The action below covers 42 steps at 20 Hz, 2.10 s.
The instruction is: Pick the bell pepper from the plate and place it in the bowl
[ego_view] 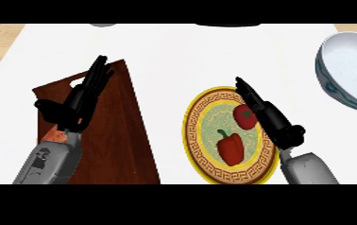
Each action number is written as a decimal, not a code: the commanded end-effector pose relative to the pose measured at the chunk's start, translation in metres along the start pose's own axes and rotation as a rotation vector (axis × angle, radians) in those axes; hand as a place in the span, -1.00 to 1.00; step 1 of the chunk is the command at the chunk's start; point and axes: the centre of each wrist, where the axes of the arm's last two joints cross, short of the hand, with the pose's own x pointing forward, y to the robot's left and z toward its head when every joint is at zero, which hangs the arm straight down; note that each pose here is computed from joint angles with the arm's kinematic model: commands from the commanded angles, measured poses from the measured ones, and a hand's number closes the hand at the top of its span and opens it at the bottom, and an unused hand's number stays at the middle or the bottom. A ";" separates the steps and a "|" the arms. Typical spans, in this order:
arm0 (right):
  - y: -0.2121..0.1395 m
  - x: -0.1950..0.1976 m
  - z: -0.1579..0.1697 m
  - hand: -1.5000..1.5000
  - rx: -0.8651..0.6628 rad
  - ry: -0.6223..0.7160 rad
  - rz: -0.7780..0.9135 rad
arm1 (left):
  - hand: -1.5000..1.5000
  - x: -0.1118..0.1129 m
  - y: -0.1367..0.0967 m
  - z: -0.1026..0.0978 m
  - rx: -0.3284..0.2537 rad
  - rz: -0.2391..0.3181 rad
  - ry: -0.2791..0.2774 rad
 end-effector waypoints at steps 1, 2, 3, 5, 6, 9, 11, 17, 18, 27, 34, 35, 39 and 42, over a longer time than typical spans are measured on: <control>0.016 0.002 -0.009 1.00 0.027 0.045 0.022 | 0.00 0.015 -0.006 0.005 0.033 0.012 0.011; 0.051 0.016 -0.005 1.00 0.052 0.055 0.071 | 0.00 0.007 -0.001 0.003 0.058 -0.012 -0.002; 0.050 0.010 0.005 1.00 0.068 0.107 0.081 | 0.00 0.011 -0.009 0.017 0.072 -0.033 -0.002; 0.080 0.027 0.014 1.00 0.123 0.150 0.145 | 0.00 0.006 -0.004 0.014 0.122 -0.077 0.016; 0.094 0.036 0.026 1.00 0.156 0.163 0.166 | 0.00 0.002 -0.005 0.015 0.122 -0.085 0.041; 0.035 0.027 0.024 -1.00 -0.363 -0.003 0.392 | 0.00 -0.006 -0.001 0.023 0.120 -0.045 0.089; 0.074 0.035 0.026 -1.00 -0.462 -0.106 0.173 | 0.00 -0.003 -0.001 0.021 0.127 -0.045 0.087; 0.111 0.061 0.075 -1.00 -0.486 -0.326 0.227 | 0.00 -0.007 -0.020 0.018 0.108 -0.052 0.065; 0.120 0.062 0.084 -1.00 -0.526 -0.315 0.255 | 0.00 0.005 -0.021 0.028 0.099 -0.060 0.082; 0.084 0.138 0.094 -1.00 -0.528 -0.025 0.449 | 0.00 0.019 -0.029 0.010 0.098 -0.039 0.065; 0.085 0.149 0.069 -1.00 -0.400 0.232 0.470 | 0.00 0.004 -0.026 0.018 0.091 -0.043 0.076; 0.086 0.144 0.071 -1.00 -0.371 0.275 0.469 | 0.00 0.011 -0.028 0.009 0.083 -0.063 0.062; 0.081 0.148 0.068 -1.00 -0.320 0.394 0.483 | 0.00 -0.008 -0.022 0.023 0.094 -0.061 0.077; 0.072 0.134 0.052 -1.00 -0.297 0.417 0.481 | 0.00 0.022 -0.033 0.017 0.076 -0.049 0.060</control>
